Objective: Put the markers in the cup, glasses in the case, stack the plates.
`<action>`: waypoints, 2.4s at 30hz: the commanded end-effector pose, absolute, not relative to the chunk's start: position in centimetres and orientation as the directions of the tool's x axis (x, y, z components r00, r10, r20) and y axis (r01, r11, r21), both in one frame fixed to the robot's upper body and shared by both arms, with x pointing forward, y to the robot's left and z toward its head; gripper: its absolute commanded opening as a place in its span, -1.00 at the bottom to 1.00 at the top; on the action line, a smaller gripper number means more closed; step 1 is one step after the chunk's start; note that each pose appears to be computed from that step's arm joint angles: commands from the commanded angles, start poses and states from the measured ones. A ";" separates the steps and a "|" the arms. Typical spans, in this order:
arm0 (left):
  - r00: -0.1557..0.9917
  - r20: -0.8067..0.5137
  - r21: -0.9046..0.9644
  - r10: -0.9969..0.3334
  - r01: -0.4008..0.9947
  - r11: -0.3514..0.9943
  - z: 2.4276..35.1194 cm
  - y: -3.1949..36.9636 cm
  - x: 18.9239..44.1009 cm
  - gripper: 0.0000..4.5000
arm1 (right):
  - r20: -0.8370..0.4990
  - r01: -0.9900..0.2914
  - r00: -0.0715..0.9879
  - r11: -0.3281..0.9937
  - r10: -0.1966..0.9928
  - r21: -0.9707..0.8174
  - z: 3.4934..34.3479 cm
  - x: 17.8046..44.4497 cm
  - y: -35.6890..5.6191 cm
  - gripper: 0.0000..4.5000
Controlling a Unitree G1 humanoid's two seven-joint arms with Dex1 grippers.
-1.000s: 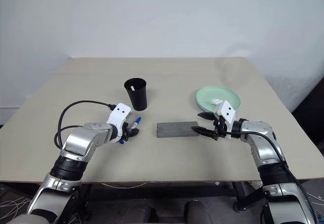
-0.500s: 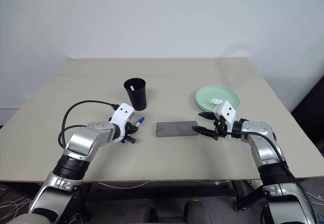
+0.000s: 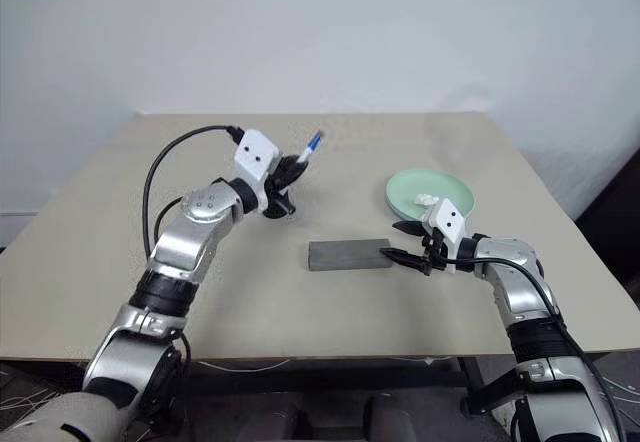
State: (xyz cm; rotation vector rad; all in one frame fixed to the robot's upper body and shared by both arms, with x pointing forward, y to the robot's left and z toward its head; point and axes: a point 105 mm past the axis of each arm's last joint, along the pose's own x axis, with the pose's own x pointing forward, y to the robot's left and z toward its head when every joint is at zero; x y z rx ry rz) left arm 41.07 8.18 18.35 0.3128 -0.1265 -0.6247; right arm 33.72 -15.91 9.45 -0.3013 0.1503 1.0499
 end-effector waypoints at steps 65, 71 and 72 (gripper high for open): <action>0.721 -0.022 0.261 -0.692 0.673 0.692 10.7 16.1 34.8 0.25 | -0.143 -0.749 0.662 0.655 0.735 -0.098 11.1 33.5 -20.8 0.45; 0.725 -0.040 0.249 -0.688 0.674 0.696 9.5 15.9 35.0 0.25 | -0.171 -0.724 0.687 0.685 0.706 -0.080 10.3 32.7 -23.1 0.45; 0.726 -0.040 0.249 -0.687 0.673 0.697 9.4 15.8 35.2 0.25 | -0.175 -0.721 0.690 0.688 0.702 -0.082 10.1 32.6 -23.4 0.45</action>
